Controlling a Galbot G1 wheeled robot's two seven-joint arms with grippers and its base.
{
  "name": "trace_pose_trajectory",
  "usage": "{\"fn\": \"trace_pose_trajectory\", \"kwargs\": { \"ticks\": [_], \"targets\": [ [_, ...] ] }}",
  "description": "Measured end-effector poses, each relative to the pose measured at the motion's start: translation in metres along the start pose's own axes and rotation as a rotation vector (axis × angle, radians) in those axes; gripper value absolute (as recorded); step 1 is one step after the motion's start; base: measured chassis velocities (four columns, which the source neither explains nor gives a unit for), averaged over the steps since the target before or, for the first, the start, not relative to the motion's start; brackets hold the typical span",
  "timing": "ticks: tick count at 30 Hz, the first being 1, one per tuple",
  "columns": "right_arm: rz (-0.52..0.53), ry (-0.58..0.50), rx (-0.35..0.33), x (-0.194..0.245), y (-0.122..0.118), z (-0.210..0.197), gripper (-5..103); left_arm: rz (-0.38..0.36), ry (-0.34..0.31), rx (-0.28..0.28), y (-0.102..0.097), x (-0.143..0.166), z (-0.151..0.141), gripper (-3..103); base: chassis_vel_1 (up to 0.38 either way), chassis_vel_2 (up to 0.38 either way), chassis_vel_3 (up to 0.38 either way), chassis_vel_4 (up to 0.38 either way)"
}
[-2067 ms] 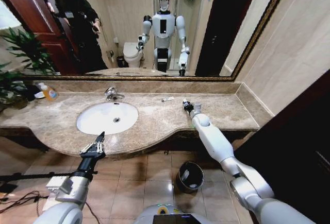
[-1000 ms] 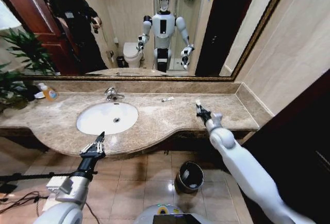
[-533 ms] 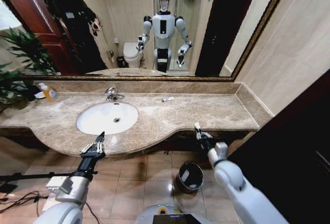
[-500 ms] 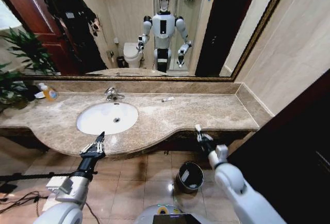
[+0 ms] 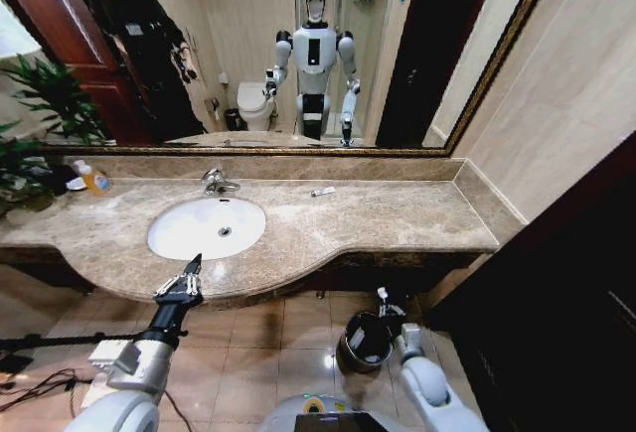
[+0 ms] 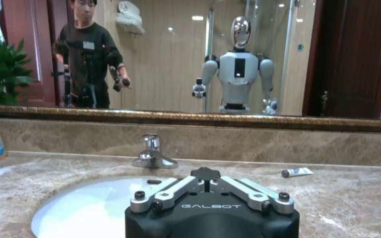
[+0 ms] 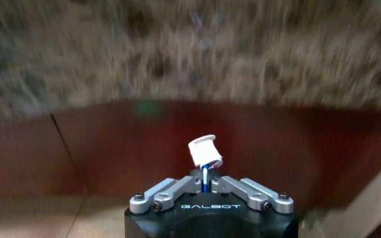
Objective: Pick up the trash from the sink and place it in the trash bin.
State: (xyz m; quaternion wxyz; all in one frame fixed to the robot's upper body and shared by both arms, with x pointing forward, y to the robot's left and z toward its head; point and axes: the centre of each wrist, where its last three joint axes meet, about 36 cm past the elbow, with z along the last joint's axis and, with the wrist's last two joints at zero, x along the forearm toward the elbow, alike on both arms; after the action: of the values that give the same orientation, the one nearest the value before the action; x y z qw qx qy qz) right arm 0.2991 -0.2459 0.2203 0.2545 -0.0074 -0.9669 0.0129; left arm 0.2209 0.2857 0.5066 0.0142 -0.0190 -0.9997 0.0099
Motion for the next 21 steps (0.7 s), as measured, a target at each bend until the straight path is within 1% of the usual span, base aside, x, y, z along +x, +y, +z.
{"fn": "trace_pose_trajectory", "kwargs": {
  "ticks": [3,5,6,8,10,11,13,18,19,20,21],
  "targets": [
    [0.009,0.039,-0.004,-0.017,0.007,0.025,3,0.000,0.000,0.000,0.000,0.000,0.000,0,0.000,0.000,0.000,0.000],
    [0.011,0.049,-0.004,-0.022,0.009,0.030,3,0.000,0.000,0.000,0.000,0.000,0.000,0,0.000,0.000,0.000,0.000],
    [0.013,0.062,0.000,-0.031,0.012,0.039,3,0.000,0.000,0.000,0.000,0.000,0.000,0,0.000,0.000,0.000,0.000],
    [0.018,0.069,0.023,-0.043,0.014,0.050,3,0.000,0.000,0.000,0.000,0.000,0.000,0,0.000,0.000,0.000,0.000],
    [0.023,0.073,0.070,-0.056,0.016,0.066,3,0.000,0.000,0.000,0.000,0.000,0.000,0,0.000,0.000,0.000,0.000],
    [0.023,0.073,0.070,-0.056,0.016,0.066,3,0.000,0.000,0.000,0.000,0.000,0.000,0,0.000,0.000,0.000,0.000],
    [0.015,0.094,0.091,-0.067,0.016,0.076,3,0.000,0.000,0.000,0.000,0.000,0.000,0,0.000,0.000,0.000,0.000],
    [0.014,0.104,0.087,-0.080,0.018,0.074,3,0.000,0.000,0.000,0.000,0.000,0.000,0,0.000,0.000,0.000,0.000],
    [0.018,0.106,0.088,-0.085,0.017,0.071,2,0.000,0.000,0.000,0.000,0.000,0.000,0,0.000,0.000,0.000,0.000],
    [0.023,0.107,0.092,-0.087,0.017,0.071,7,0.000,0.000,0.000,0.000,0.000,0.000,0,0.000,0.000,0.000,0.000],
    [0.023,0.107,0.092,-0.087,0.017,0.071,7,0.000,0.000,0.000,0.000,0.000,0.000,0,0.000,0.000,0.000,0.000]
  ]
}}
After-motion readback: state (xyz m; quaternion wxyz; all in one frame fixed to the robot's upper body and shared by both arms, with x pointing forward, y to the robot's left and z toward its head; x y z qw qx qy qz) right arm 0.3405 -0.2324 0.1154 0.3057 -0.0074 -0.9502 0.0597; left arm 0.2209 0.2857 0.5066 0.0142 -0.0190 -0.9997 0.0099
